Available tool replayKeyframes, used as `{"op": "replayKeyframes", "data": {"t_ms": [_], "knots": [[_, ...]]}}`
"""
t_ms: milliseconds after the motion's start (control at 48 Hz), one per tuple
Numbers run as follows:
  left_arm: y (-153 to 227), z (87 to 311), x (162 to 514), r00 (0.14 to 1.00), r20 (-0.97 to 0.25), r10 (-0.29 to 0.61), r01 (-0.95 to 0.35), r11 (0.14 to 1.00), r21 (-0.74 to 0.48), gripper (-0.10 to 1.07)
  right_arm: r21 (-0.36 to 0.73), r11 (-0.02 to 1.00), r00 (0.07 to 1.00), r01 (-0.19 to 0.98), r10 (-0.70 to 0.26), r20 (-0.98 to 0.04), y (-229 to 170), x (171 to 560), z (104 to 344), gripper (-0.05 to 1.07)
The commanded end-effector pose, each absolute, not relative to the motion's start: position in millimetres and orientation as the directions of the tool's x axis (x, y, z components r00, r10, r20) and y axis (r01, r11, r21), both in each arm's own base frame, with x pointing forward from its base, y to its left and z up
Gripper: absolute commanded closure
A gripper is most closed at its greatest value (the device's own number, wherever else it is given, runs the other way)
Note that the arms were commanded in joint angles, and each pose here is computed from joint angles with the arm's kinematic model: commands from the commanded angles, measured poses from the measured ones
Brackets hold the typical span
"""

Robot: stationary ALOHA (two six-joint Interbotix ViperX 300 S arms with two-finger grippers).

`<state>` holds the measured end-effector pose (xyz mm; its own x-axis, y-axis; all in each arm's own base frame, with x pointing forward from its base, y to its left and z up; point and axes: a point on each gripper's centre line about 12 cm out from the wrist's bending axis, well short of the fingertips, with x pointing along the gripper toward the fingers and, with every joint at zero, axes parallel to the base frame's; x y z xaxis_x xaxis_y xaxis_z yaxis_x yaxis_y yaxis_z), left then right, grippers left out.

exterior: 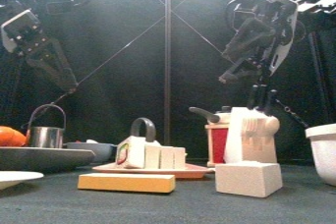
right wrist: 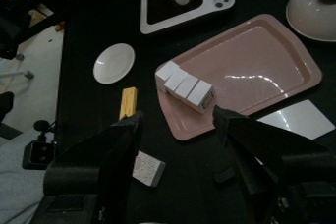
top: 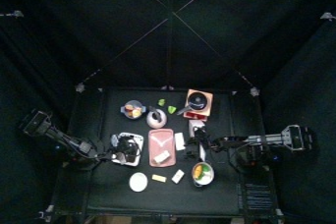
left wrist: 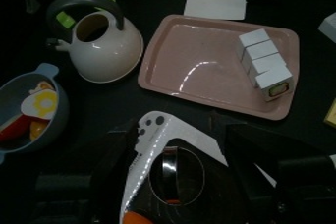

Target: Grab white sushi roll

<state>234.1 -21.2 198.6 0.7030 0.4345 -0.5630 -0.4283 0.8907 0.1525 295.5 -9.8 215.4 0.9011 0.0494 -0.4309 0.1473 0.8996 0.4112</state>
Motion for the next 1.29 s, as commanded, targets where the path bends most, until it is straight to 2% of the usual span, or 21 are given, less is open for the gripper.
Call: {"op": "replayKeyframes", "data": {"t_ms": [0, 167, 333, 479, 729, 896, 979, 1042, 1104, 1271], "knots": [[-22.0, 209.7, 240.2, 0.72, -0.543, 0.432, -0.447, 0.887, 0.113, 0.04, 0.44, 0.883, 0.916, 0.162, 0.031, -0.4, -13.1, 303.3, 229.2, 0.12], [-20.0, 216.0, 244.7, 0.715, -0.546, 0.436, -0.505, 0.863, 0.027, 0.04, 0.445, 0.869, 0.908, 0.218, -0.014, -0.418, -19.2, 311.1, 233.9, 0.12], [-28.5, 222.7, 252.4, 0.726, -0.57, 0.386, -0.495, 0.868, -0.042, 0.04, 0.436, 0.864, 0.899, 0.251, -0.041, -0.436, -22.2, 319.8, 236.8, 0.12], [-28.2, 231.4, 259.8, 0.718, -0.586, 0.374, -0.479, 0.877, -0.027, 0.04, 0.428, 0.865, 0.896, 0.261, -0.051, -0.442, -21.9, 325.1, 240.4, 0.11], [-25.7, 238.6, 262.5, 0.625, -0.721, 0.299, -0.436, 0.9, -0.005, 0.04, 0.427, 0.847, 0.881, 0.317, -0.095, -0.464, -27.1, 329.2, 245.2, 0.11], [-34.6, 241.1, 264.6, 0.611, -0.759, 0.223, -0.244, 0.966, 0.087, 0.04, 0.407, 0.842, 0.858, 0.354, -0.12, -0.499, -30.2, 332.5, 240.0, 0.11], [-39.0, 246.3, 265.6, 0.611, -0.769, 0.188, -0.106, 0.982, 0.156, 0.04, 0.404, 0.84, 0.852, 0.362, -0.123, -0.508, -30.6, 333.6, 237.1, 0.11], [-40.2, 250.2, 267.0, 0.621, -0.766, 0.165, -0.056, 0.984, 0.166, 0.04, 0.402, 0.84, 0.85, 0.364, -0.123, -0.512, -30.7, 334.5, 235.6, 0.11], [-41.7, 253.1, 271.1, 0.656, -0.743, 0.133, -0.04, 0.989, 0.142, 0.04, 0.398, 0.843, 0.847, 0.362, -0.12, -0.518, -29.7, 335.8, 233.6, 0.11], [-49.8, 255.2, 279.8, 0.809, -0.588, 0.003, 0.086, 0.989, 0.122, 0.04, 0.38, 0.851, 0.835, 0.361, -0.114, -0.538, -25.0, 340.6, 228.2, 0.11]]}}
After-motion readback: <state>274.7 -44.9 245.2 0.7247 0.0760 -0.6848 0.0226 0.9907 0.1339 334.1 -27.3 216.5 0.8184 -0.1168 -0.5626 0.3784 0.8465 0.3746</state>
